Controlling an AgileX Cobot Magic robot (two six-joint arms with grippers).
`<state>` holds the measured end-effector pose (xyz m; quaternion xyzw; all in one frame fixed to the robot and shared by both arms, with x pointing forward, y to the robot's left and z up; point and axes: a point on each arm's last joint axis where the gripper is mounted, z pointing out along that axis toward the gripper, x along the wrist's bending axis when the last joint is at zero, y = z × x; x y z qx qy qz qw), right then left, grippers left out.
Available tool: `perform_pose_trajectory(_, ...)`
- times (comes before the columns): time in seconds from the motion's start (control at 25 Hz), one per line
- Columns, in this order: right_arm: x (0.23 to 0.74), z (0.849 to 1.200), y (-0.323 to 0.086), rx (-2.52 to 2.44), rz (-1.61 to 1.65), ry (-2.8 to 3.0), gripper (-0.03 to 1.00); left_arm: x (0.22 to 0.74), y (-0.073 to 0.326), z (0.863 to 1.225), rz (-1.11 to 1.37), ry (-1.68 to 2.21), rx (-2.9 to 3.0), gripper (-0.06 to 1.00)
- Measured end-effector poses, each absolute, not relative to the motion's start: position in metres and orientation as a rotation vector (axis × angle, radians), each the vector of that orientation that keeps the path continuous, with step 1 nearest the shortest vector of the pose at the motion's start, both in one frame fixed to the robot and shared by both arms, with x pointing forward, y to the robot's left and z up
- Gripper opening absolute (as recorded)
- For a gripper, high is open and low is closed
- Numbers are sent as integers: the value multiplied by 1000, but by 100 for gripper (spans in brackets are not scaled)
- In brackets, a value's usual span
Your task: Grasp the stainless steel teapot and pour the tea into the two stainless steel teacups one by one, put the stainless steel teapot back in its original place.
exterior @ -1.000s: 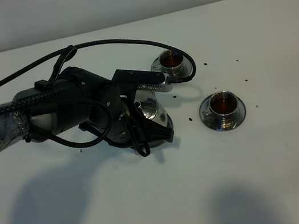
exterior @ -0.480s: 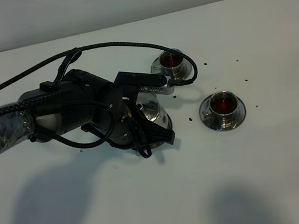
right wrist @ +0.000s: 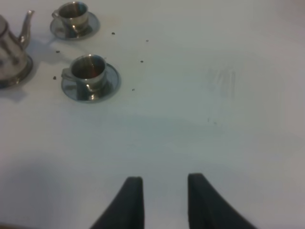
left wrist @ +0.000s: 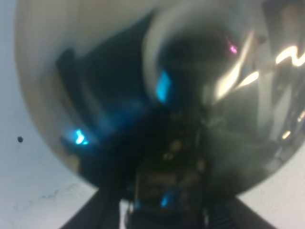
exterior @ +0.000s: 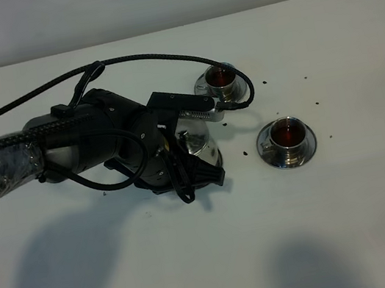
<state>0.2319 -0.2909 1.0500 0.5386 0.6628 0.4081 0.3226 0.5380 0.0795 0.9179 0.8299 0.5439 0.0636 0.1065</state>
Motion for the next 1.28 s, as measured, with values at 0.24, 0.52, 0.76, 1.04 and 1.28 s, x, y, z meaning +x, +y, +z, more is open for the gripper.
perform_pose_trajectory(0.24, 232, 1050, -291, 1414, 1071, 1740, 22, 532, 84, 939, 182, 1615, 2450, 57)
perform_pose_trajectory(0.52, 232, 1050, -291, 1414, 1071, 1740, 22, 483, 121, 1017, 124, 1670, 2556, 58)
perform_pose_trajectory(0.76, 232, 1050, -291, 1414, 1071, 1740, 22, 417, 179, 1034, 205, 1743, 2577, 58)
perform_pose_trajectory(1.04, 232, 1050, -291, 1414, 1071, 1740, 22, 349, 231, 1032, 243, 1619, 2551, 58)
perform_pose_trajectory(1.28, 232, 1050, -291, 1414, 1071, 1740, 22, 317, 254, 1019, 288, 1545, 2477, 58)
